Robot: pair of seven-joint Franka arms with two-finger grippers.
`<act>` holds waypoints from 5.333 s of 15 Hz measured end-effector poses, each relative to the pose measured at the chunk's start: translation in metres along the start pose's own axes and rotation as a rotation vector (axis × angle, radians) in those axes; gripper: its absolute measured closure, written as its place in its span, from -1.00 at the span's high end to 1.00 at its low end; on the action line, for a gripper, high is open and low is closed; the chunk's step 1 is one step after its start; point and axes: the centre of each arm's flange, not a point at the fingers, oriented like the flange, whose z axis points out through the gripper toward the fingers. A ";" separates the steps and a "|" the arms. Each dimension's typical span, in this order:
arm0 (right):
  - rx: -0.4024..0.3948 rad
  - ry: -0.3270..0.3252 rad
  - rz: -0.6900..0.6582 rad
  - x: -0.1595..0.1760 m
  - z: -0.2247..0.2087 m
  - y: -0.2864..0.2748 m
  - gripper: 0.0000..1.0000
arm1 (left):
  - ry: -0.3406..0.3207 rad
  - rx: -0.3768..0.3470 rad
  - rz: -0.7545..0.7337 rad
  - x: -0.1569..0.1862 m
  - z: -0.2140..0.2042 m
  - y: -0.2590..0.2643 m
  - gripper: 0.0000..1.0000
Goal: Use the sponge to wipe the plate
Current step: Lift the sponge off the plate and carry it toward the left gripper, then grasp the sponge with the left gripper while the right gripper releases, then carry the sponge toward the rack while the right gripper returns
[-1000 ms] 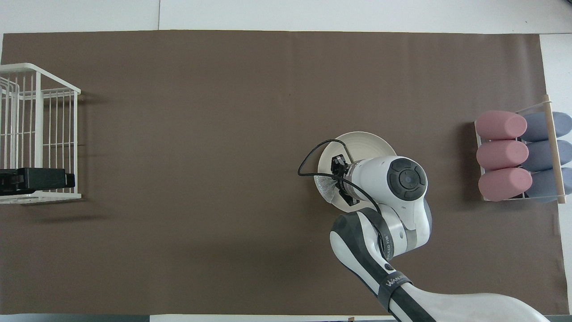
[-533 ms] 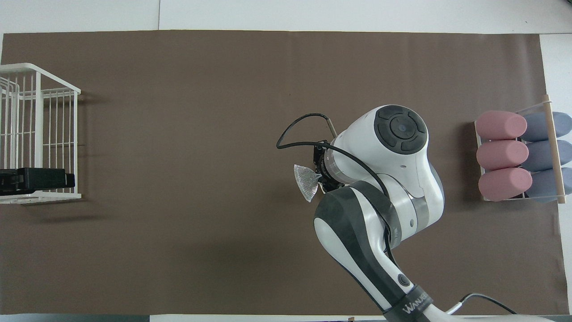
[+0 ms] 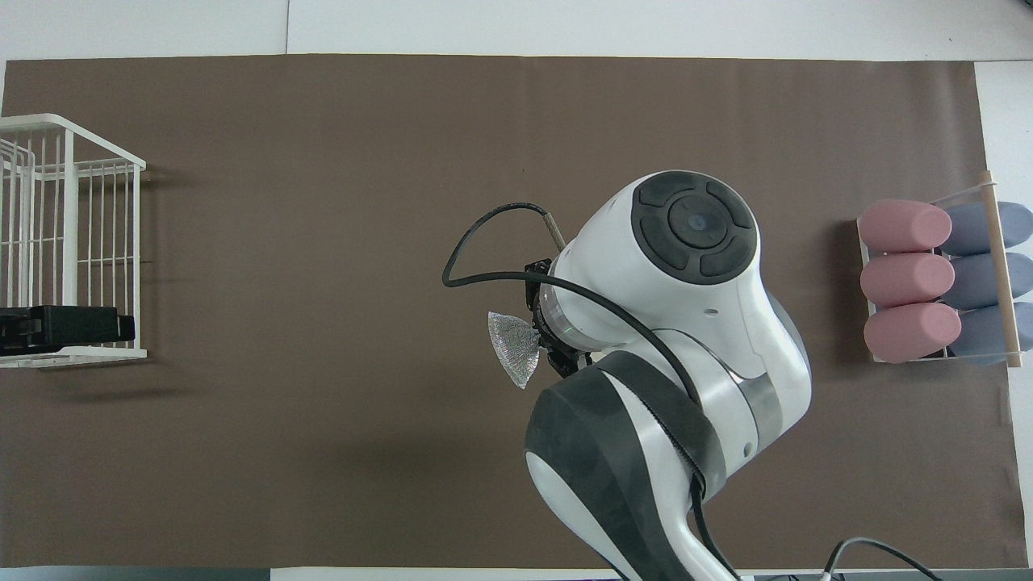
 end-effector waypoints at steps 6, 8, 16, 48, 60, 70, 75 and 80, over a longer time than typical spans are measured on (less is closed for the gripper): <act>0.093 -0.001 0.099 -0.009 -0.058 0.009 -0.79 | -0.005 -0.031 0.004 -0.007 -0.005 0.006 1.00; 0.098 -0.006 0.116 -0.019 -0.061 0.011 -0.79 | -0.029 -0.163 -0.022 -0.007 -0.002 0.009 1.00; 0.102 -0.019 0.221 -0.056 -0.060 0.015 -0.79 | -0.124 -0.665 -0.138 -0.002 0.080 0.041 1.00; 0.098 0.016 0.214 -0.062 -0.049 0.013 -0.79 | -0.210 -1.139 -0.054 -0.017 0.168 0.159 -0.91; 0.100 0.047 0.044 -0.016 -0.052 -0.001 1.00 | -0.223 -1.133 -0.112 -0.012 0.167 0.150 -0.91; -0.042 0.159 -0.589 0.147 -0.086 0.000 1.00 | -0.207 -0.615 -0.146 0.026 0.133 0.072 -0.91; -0.059 0.164 -0.853 0.227 -0.113 0.015 1.00 | -0.210 -0.183 -0.149 0.057 0.111 0.053 -0.91; -0.096 0.133 -0.988 0.288 -0.132 0.042 1.00 | -0.165 0.274 -0.094 0.062 0.105 0.033 -0.91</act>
